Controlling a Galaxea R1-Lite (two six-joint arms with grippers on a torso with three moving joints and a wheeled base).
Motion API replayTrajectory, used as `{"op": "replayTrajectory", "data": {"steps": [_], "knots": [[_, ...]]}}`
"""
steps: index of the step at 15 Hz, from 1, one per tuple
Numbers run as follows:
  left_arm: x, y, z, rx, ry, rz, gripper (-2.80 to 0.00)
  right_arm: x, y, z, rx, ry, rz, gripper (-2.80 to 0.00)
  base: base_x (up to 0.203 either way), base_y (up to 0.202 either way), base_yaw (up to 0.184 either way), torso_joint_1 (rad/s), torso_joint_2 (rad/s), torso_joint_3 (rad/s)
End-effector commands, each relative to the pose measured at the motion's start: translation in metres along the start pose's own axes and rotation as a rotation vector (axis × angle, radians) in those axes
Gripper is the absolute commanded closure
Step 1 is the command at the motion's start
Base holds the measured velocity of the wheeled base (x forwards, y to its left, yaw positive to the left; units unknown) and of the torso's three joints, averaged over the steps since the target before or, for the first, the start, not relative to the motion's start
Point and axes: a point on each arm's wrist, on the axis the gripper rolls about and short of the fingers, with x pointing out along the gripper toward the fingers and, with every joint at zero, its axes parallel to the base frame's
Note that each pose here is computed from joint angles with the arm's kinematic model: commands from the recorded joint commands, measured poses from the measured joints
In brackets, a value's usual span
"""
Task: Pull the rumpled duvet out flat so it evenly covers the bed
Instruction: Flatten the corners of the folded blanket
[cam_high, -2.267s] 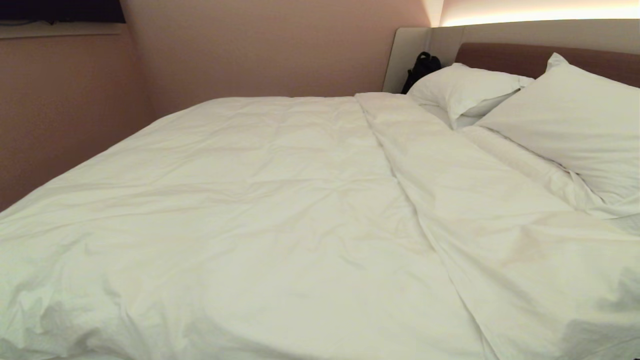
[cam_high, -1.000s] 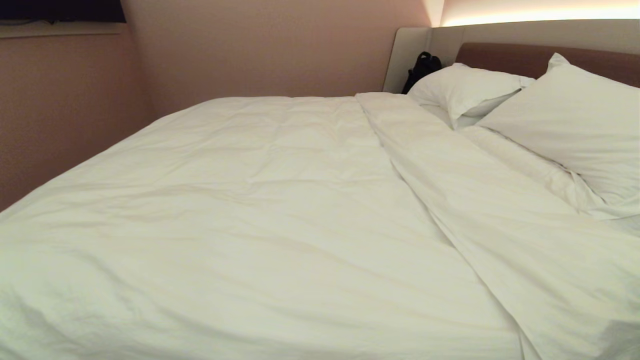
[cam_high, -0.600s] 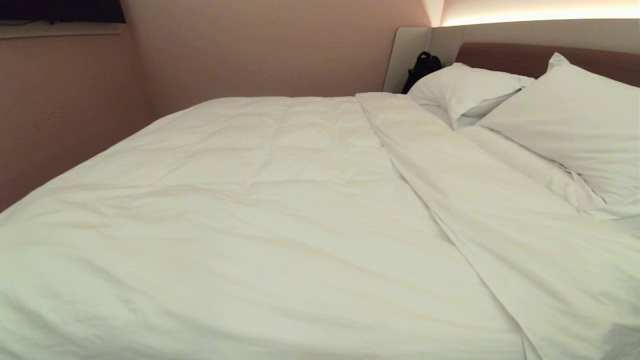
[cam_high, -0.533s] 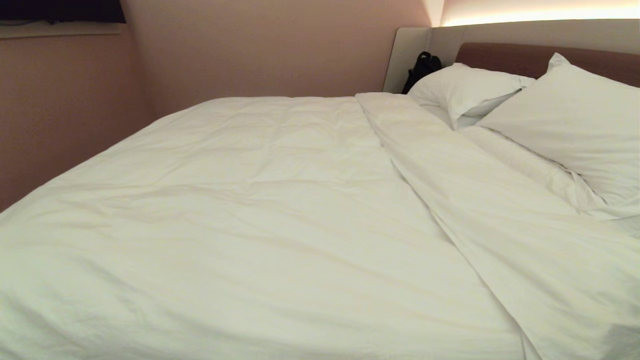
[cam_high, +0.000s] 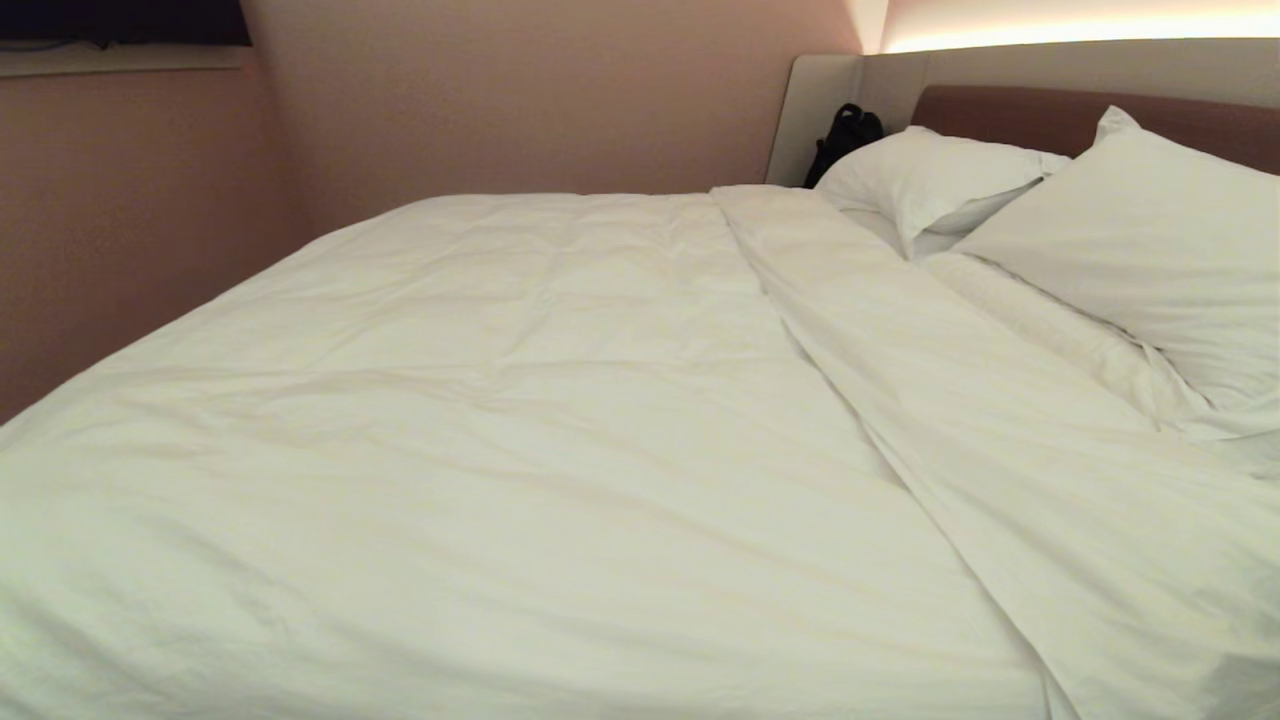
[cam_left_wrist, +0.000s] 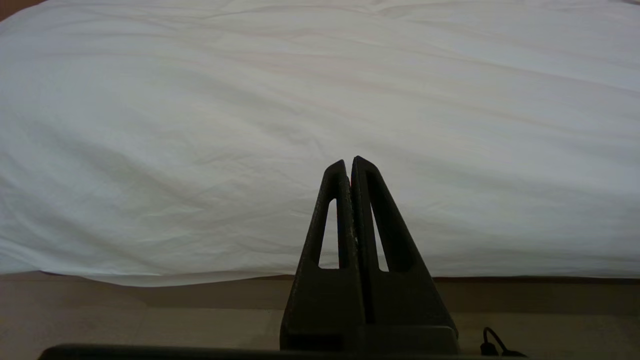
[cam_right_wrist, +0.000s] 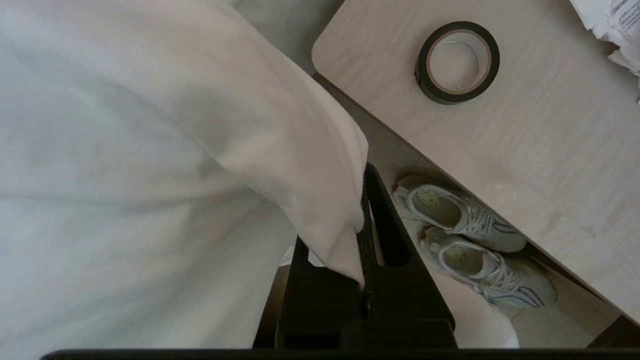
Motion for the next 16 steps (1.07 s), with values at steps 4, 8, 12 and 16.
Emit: {"op": "replayTrajectory", "data": {"steps": [4,8,12,16], "knots": [[0.0,0.0,0.0,-0.001,0.0,0.001,0.0,0.002,0.0,-0.006,-0.031,0.025,0.003,0.0,0.0,0.0,0.0,0.0,0.0,0.0],[0.0,0.0,0.0,-0.001,0.0,0.001,0.0,-0.017,0.006,-0.024,-0.099,0.019,0.059,-2.8,0.0,0.0,0.0,0.0,0.0,0.0],[0.0,0.0,0.0,-0.001,0.0,0.001,0.0,-0.04,0.02,-0.049,-0.169,0.028,0.122,-2.8,0.0,0.0,0.0,0.0,0.0,0.0],[0.0,0.0,0.0,-0.001,0.0,0.001,0.0,-0.065,0.032,-0.058,-0.204,0.009,0.227,-2.8,0.0,0.0,0.0,0.0,0.0,0.0]]}}
